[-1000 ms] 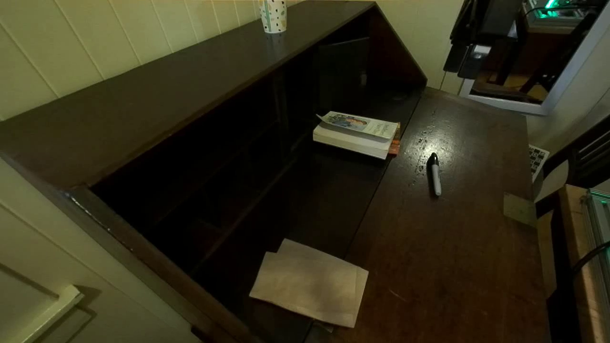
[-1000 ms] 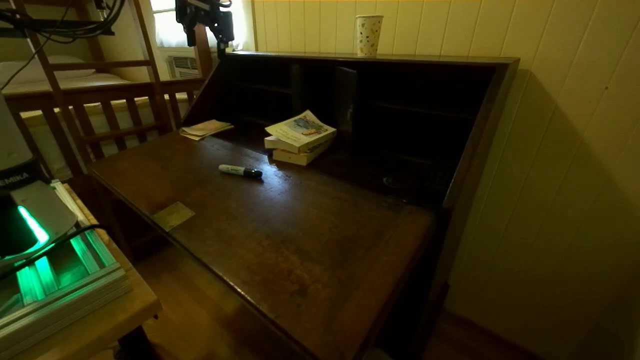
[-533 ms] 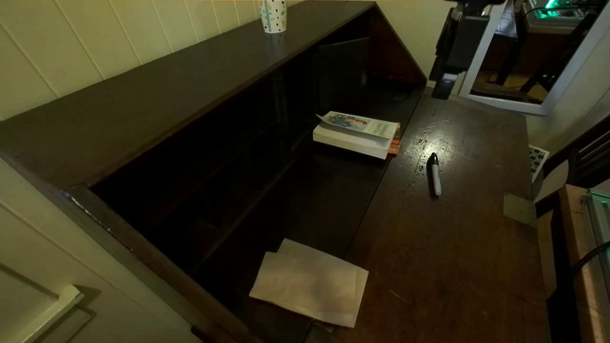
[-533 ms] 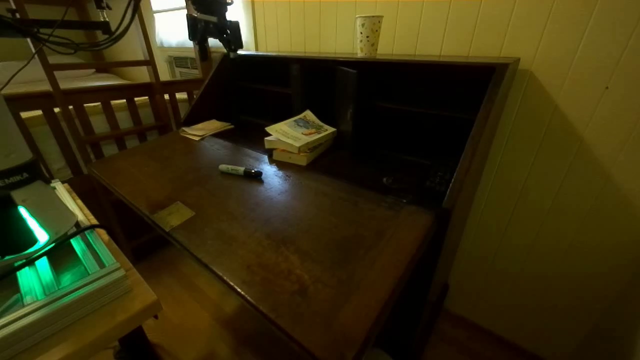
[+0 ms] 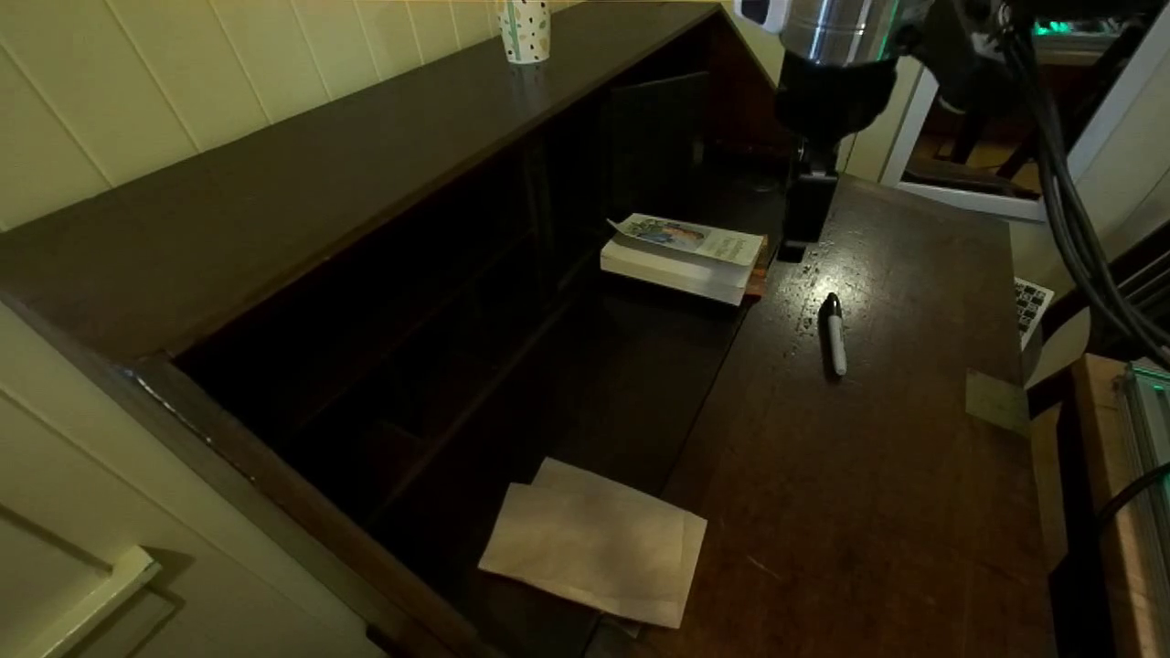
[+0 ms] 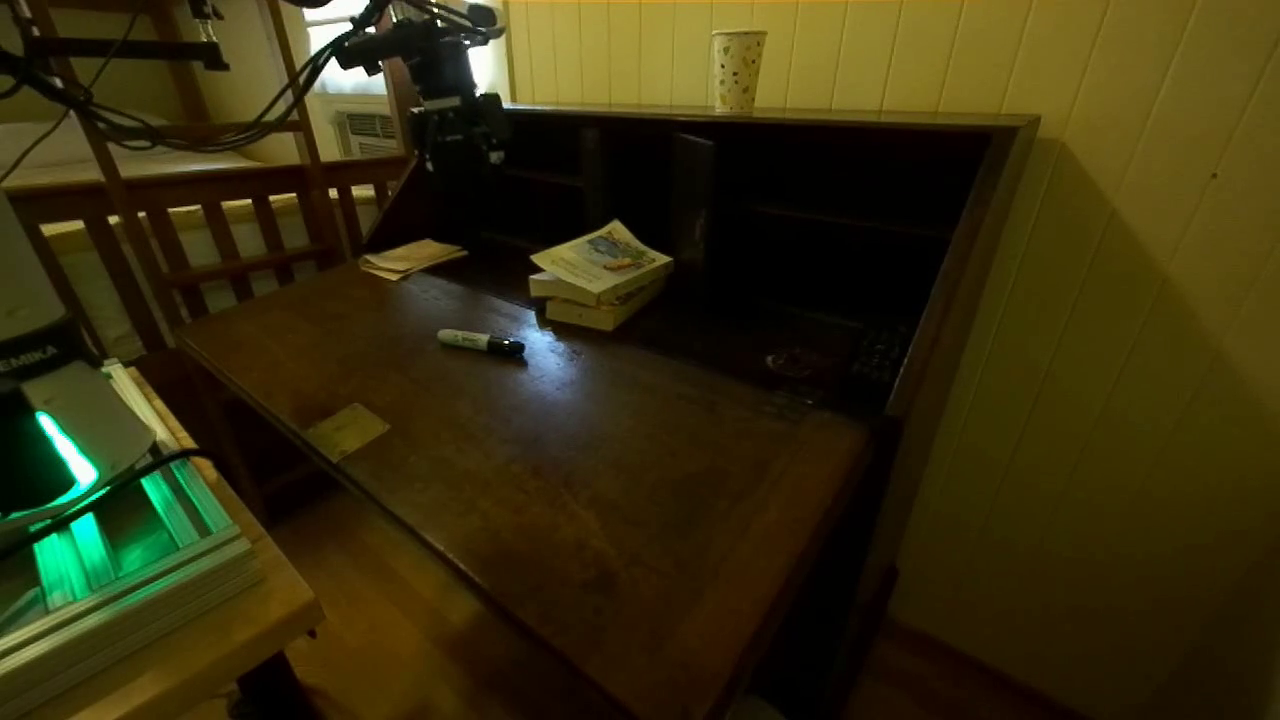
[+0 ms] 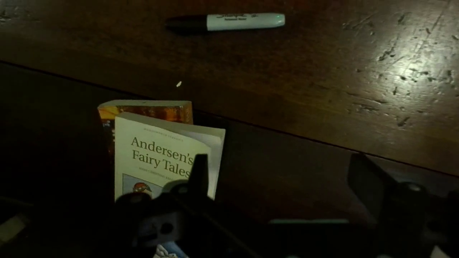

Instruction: Put the white book in the top middle compartment

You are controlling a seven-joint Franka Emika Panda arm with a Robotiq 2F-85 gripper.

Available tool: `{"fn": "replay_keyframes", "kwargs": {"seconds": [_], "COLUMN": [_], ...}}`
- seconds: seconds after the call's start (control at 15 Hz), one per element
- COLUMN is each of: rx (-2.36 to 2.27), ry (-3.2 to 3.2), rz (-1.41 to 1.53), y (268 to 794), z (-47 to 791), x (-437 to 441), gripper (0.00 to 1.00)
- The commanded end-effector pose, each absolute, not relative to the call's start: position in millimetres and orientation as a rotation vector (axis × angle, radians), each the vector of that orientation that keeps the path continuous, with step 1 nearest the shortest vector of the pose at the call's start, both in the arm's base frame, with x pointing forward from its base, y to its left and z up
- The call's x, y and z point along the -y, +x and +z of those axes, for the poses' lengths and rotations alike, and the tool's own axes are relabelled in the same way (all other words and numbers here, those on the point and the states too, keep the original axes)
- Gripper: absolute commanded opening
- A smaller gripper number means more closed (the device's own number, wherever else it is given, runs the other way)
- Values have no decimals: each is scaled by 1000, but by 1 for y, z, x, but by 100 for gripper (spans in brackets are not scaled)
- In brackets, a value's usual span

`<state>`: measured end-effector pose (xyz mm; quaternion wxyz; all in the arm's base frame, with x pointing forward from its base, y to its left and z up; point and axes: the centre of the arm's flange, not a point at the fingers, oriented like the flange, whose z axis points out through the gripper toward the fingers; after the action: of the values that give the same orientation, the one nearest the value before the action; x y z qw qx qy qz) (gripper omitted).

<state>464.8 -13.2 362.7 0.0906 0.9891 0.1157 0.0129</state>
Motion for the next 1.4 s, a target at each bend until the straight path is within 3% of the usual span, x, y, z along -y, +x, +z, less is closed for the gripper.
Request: {"fn": "replay_keyframes", "kwargs": {"seconds": [0.0, 0.8, 1.33], "rx": [-365, -382, -21], "ry": [2808, 2802, 2700], "rz": [21, -4, 70], "y": [478, 471, 517], "z": [338, 330, 286], "x": [6, 5, 6], "gripper": [100, 100, 100]}}
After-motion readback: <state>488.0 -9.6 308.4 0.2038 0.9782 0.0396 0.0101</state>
